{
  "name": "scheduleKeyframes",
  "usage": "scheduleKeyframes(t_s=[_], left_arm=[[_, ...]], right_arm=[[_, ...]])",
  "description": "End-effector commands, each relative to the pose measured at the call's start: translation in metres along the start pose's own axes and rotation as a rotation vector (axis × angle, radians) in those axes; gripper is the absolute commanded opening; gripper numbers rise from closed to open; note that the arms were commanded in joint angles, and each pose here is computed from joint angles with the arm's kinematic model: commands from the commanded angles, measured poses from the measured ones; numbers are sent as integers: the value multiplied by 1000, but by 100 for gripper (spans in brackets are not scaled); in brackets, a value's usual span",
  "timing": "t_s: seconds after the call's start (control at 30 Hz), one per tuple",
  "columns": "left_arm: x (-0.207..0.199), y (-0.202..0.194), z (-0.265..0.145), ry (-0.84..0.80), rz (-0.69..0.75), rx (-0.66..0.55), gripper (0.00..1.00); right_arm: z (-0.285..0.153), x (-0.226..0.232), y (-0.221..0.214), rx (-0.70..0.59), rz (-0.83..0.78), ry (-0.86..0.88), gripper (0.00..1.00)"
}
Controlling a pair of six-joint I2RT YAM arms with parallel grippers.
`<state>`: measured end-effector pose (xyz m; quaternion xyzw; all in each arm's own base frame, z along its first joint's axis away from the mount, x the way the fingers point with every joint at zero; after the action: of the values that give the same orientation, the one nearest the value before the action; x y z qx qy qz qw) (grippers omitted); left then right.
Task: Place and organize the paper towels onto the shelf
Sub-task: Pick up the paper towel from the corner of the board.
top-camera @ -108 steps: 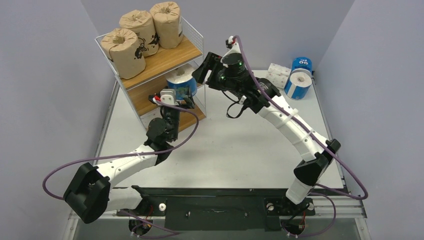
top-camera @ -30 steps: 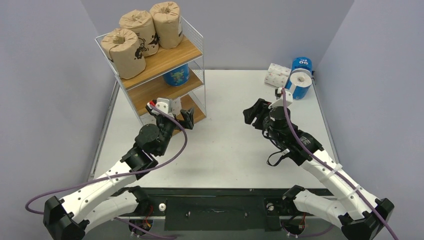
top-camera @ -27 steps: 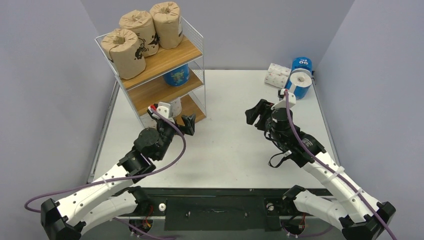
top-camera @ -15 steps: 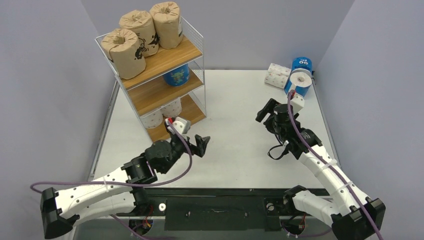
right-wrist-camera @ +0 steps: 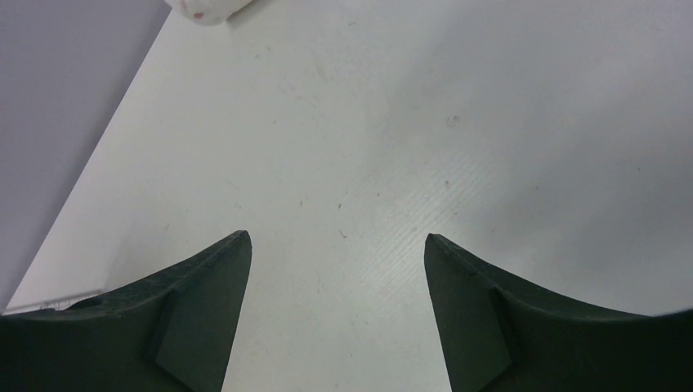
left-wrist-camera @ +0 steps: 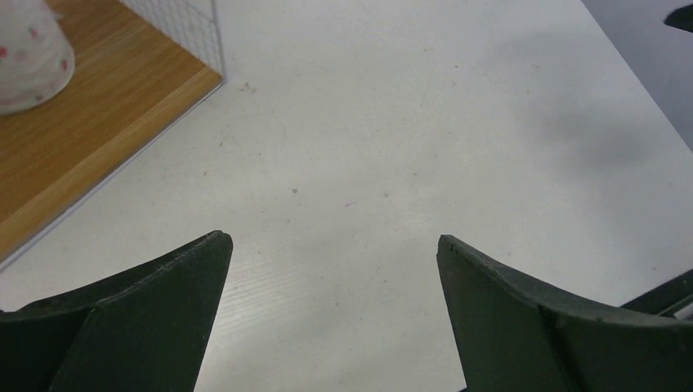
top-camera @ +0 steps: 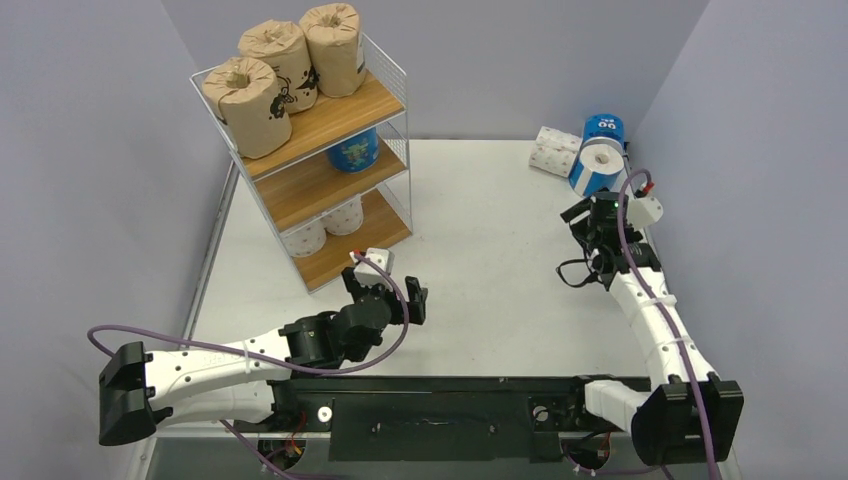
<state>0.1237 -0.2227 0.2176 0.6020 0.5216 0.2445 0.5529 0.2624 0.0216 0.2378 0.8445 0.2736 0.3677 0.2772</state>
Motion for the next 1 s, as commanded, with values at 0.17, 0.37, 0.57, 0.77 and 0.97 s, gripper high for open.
scheduleKeyframes(t_s=[0.17,0.37,0.57,0.77,0.97], left_arm=[[10,-8,-8,43,-157,30,96],[15,-17,-17,-121,-161,-1,96],[37,-39,-20,-109,-156,-22,96],[59,-53,-25,-33,-153,-41,97],[73,-58,-30,-31,-203,-104,96]], right_arm=[[56,14,81,-218,160,-102,70],[117,17,105,-130,155,-89,65],[161,11,116,-96,124,-101,67],[197,17,137,-122,140,-88,71],[229,24,150,-126,158,-61,71]])
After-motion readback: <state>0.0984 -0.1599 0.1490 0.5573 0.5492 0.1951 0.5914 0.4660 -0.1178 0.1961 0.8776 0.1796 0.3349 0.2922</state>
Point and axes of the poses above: each gripper's point midway between its finger pads, its own z axis out along the fingers, its own x axis along the line the jaws close on, y = z × x, the point moved 9 cm from there along -z, back along the fingers, and after that the axes turned 1 degree about -z, right-handed, at the moved point
